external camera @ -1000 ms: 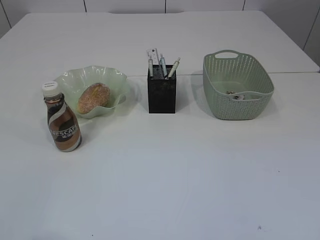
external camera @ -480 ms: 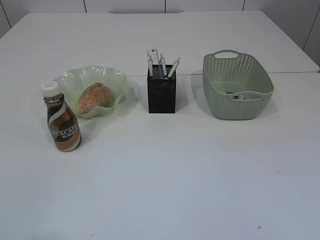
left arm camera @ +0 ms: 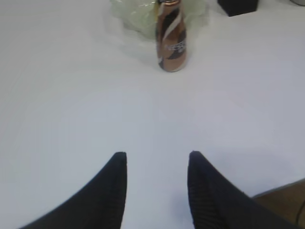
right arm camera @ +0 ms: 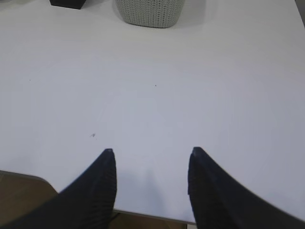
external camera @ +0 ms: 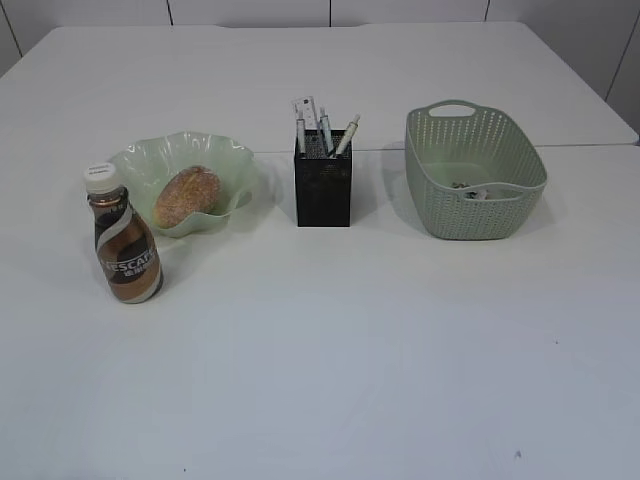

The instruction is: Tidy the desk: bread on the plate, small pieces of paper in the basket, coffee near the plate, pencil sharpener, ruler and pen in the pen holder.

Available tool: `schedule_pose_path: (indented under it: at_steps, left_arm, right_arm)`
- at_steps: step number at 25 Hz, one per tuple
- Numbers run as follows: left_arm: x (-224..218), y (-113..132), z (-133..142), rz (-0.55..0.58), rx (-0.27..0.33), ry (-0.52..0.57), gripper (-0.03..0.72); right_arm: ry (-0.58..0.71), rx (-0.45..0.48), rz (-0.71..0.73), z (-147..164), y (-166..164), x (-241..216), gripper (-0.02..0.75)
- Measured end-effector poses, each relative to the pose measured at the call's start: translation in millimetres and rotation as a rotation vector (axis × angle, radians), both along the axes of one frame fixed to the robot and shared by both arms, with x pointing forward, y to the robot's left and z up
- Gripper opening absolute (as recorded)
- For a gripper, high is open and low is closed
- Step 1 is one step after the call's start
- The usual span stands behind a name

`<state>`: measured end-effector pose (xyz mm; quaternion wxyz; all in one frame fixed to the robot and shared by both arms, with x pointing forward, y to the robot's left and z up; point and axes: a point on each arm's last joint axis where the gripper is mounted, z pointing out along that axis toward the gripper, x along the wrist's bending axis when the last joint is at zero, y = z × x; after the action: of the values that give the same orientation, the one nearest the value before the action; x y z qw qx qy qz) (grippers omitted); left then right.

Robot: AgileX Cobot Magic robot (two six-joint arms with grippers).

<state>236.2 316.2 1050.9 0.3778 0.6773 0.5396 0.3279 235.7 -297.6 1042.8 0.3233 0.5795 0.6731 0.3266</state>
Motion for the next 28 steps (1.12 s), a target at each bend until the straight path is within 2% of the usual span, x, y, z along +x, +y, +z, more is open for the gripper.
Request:
schedule_pose_path:
  at_steps: [5,8,28]
  left_arm:
    - [-3.1,-0.8,0.0,0.199,0.000,0.000,0.283]
    - [-4.5,-1.2,0.0,0.266,-0.001,-0.003,0.279]
    - [-4.5,-1.5,-0.4,0.304,0.000,-0.004,0.275]
  right_arm:
    - [-0.024,0.002,0.000,-0.1,-0.2,-3.3,0.392]
    - [-0.055,0.004,0.000,-0.2,-0.5,-7.5,0.392]
    - [-0.060,0.003,-0.029,0.0,-0.2,-7.7,0.391]
